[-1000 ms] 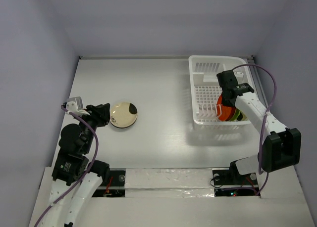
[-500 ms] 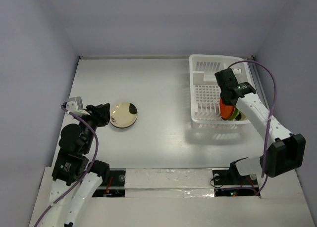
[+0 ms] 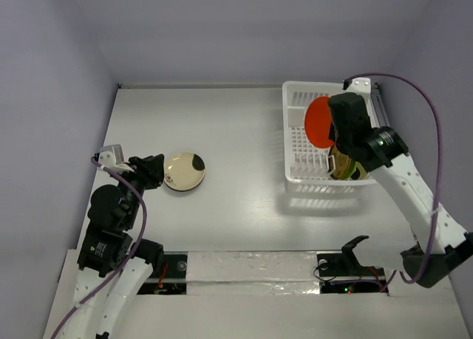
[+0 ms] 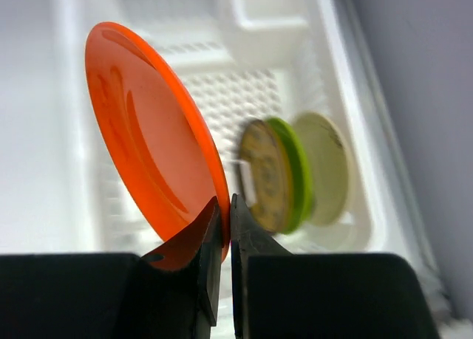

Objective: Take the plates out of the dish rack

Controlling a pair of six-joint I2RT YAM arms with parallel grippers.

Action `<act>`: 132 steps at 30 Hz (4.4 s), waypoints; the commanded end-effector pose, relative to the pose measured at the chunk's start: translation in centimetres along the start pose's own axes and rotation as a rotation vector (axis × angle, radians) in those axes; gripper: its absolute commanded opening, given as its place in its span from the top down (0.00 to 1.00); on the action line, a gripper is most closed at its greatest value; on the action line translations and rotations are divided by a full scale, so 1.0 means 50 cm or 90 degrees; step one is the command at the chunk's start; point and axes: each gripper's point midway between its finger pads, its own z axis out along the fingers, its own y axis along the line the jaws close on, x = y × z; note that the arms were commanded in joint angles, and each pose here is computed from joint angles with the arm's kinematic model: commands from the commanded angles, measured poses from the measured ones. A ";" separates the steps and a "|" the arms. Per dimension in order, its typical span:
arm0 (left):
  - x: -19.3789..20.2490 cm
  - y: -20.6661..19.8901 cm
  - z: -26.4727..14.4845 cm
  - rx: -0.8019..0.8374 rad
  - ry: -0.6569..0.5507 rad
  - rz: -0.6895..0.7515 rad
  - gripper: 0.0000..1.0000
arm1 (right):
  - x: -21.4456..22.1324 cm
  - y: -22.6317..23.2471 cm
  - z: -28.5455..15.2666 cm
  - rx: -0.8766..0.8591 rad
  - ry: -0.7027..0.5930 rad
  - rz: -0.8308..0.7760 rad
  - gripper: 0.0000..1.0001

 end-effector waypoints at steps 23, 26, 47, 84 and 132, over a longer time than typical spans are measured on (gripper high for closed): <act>-0.006 -0.002 0.012 -0.004 -0.008 -0.004 0.68 | 0.208 0.911 -0.096 -0.731 0.203 0.169 1.00; -0.010 -0.004 0.009 0.002 -0.013 -0.004 0.68 | 0.250 0.925 -0.086 -0.740 0.236 0.181 0.94; -0.013 -0.008 0.004 0.010 -0.019 -0.005 0.68 | 0.110 0.367 0.025 -0.318 0.018 0.196 1.00; -0.010 -0.013 0.006 0.017 -0.013 -0.004 0.68 | 0.194 -0.097 0.190 0.136 0.157 0.029 0.91; -0.009 -0.007 0.009 0.007 -0.013 -0.005 0.68 | 0.215 0.907 -0.125 -0.756 0.225 0.162 1.00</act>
